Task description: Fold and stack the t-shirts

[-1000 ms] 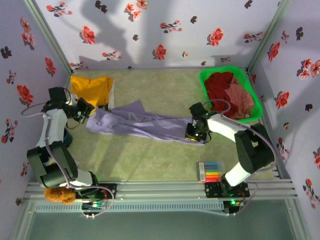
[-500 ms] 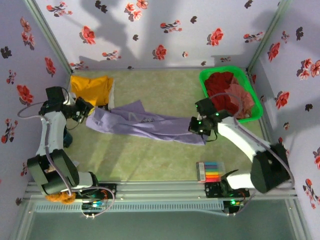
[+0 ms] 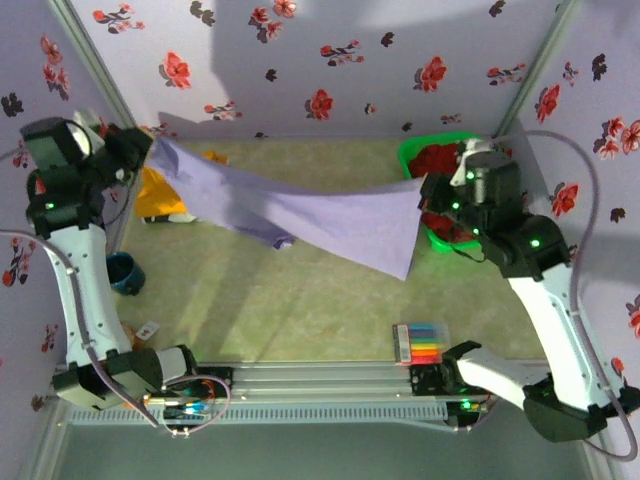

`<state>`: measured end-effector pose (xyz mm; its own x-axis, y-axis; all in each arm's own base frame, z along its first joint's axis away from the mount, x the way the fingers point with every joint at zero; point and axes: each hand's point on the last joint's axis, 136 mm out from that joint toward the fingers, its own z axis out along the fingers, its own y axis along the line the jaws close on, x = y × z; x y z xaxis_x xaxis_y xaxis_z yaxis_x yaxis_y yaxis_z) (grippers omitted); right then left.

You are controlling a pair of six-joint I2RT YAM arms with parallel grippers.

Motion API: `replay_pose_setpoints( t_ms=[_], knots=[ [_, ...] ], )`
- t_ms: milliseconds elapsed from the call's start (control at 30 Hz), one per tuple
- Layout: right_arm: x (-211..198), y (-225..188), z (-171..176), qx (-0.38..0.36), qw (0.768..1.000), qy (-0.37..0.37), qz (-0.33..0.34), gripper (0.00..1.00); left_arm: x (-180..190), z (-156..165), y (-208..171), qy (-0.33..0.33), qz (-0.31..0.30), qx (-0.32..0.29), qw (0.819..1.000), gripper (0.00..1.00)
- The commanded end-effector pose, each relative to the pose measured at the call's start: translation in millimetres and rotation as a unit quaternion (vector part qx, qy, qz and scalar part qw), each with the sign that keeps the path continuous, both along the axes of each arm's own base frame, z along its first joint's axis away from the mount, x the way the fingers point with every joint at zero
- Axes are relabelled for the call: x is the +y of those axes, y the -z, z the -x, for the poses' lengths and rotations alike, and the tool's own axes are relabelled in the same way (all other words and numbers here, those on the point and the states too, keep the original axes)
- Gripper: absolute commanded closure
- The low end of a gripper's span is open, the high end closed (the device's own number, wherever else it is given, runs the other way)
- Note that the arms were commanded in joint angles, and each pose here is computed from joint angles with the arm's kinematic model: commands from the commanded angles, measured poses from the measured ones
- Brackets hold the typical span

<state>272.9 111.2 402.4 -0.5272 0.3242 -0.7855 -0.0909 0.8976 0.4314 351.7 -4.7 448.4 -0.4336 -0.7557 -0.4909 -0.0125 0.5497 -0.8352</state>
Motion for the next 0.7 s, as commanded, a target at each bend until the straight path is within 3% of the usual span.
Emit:
replay_pose_setpoints(
  t_ms=[0, 133, 333, 500, 667],
  knots=[
    [-23.1, -52.6, 11.1, -0.076, 0.996, 0.026, 0.025, 1.00, -4.0, 21.1, -78.7, -0.010, -0.030, -0.101, 0.994, 1.00],
    [-33.1, -105.2, 26.2, -0.145, 0.989, 0.028, 0.026, 1.00, -5.0, 37.0, -129.8, -0.022, -0.047, -0.156, 0.986, 1.00],
    [-47.5, -158.0, 55.8, -0.223, 0.974, 0.029, 0.018, 1.00, -6.9, 68.7, -175.4, -0.046, -0.053, -0.218, 0.973, 1.00],
    [-60.7, -177.0, 82.7, -0.255, 0.966, 0.035, 0.002, 1.00, -10.0, 106.0, -193.2, -0.069, -0.069, -0.256, 0.962, 1.00],
    [-67.9, -179.8, 106.5, -0.263, 0.964, 0.029, -0.015, 1.00, -12.8, 141.7, -198.6, -0.091, -0.098, -0.256, 0.957, 1.00]
  ],
)
